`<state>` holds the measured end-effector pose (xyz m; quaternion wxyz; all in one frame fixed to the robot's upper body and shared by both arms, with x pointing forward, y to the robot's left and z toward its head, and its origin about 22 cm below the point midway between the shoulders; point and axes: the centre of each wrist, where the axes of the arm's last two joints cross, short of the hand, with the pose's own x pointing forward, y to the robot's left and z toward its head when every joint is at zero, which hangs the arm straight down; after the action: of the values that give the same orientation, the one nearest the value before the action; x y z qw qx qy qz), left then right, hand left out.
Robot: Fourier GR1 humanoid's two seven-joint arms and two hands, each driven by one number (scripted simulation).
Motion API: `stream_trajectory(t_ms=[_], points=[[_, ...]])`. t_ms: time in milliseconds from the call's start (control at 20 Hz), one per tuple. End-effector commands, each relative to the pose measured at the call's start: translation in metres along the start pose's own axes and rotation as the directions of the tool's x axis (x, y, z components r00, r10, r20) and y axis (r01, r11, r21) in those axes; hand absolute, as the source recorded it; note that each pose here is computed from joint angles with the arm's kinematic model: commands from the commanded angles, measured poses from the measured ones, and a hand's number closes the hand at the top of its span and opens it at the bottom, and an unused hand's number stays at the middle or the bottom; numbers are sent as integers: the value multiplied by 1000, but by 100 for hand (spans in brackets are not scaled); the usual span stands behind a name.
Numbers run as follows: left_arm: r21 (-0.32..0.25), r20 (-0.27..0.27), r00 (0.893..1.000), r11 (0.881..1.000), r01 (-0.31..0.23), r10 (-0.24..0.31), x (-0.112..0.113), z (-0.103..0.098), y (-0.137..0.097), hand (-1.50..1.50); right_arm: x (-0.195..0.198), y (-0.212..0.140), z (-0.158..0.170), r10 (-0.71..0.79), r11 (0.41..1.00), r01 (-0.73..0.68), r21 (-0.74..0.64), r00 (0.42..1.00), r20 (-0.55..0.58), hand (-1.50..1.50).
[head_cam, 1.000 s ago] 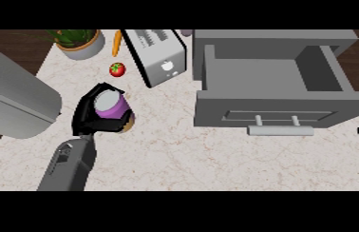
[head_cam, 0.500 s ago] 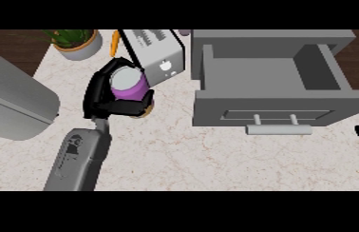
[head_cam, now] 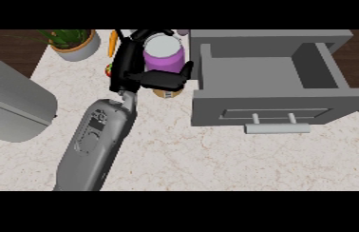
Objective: Pick up the can, place it into the drawer and close the drawer
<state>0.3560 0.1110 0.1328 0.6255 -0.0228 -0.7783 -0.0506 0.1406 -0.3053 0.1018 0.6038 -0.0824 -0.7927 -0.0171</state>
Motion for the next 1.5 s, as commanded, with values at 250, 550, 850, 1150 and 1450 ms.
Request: stream_trajectory(t_ms=[250, 550, 850, 1150, 1450], points=[[-23, 49, 998, 999, 31, -30, 82, -50, -52, 150, -5, -6, -3, -4, 1000, 4, 8, 1000, 4, -150], [-19, 21, 999, 999, 30, -29, 106, -65, -83, 150, -11, 1, 3, 3, 1000, -3, 6, 1000, -5, -150], [-30, 15, 997, 996, 81, -81, 103, -77, -106, 150, -4, 2, -3, 11, 1000, -11, 17, 1000, 0, -150], [-7, 10, 993, 993, 117, -117, 105, -91, -116, 150, -7, 7, -7, 4, 999, -3, 33, 1000, -7, -150], [-33, -15, 988, 988, 151, -151, 110, -98, -122, 150, 1, 14, 1, 10, 1000, -10, 19, 1000, 0, -150]])
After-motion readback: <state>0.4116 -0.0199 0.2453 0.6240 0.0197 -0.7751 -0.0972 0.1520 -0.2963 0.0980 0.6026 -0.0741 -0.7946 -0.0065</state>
